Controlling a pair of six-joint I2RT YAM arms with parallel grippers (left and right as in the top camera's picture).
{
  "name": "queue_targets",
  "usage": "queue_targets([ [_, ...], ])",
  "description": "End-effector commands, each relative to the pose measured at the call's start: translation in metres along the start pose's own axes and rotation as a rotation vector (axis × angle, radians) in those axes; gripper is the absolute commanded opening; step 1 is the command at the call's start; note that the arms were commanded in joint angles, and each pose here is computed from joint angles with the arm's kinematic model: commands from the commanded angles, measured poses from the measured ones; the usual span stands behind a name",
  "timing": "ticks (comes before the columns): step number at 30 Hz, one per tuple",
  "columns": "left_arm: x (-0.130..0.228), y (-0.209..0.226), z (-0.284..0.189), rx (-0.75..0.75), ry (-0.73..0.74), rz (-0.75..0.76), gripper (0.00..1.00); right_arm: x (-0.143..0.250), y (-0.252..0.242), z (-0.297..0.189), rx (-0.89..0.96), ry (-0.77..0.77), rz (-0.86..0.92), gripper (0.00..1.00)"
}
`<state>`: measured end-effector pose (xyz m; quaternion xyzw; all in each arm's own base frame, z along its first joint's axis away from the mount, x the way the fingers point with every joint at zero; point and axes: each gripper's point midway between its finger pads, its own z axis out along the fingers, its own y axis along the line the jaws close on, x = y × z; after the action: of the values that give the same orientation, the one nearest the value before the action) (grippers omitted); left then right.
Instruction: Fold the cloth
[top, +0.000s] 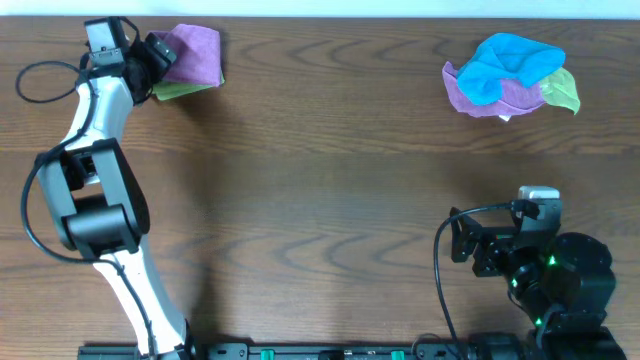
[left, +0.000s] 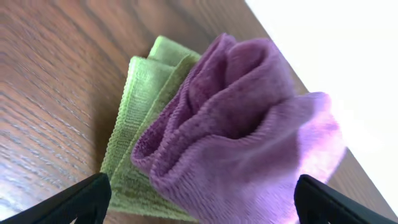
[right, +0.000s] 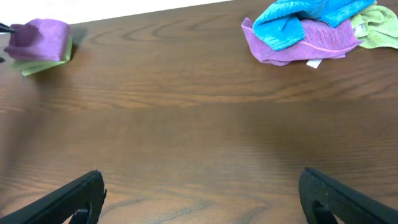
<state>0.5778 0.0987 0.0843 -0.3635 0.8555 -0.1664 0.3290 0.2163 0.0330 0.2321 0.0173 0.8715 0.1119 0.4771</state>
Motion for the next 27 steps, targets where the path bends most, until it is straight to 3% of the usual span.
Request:
queue_targets([
  [1,-0.027,-0.020,-0.032,0.035,-0.067,0.040,0.95,0.001,-0.003,0.000,0.012,-0.001,0.018,0.99],
  [6,-0.030,-0.025,-0.052,0.035,-0.070,0.045,0.95,0.001,-0.003,0.000,0.012,-0.001,0.018,0.99],
  [13,-0.017,-0.057,-0.084,0.104,-0.033,0.219,0.95,0.001,-0.003,0.000,0.012,-0.001,0.018,0.99],
  [27,-0.012,-0.131,-0.173,0.353,-0.042,0.206,0.95,0.001,-0.003,0.000,0.012,-0.001,0.018,0.99],
])
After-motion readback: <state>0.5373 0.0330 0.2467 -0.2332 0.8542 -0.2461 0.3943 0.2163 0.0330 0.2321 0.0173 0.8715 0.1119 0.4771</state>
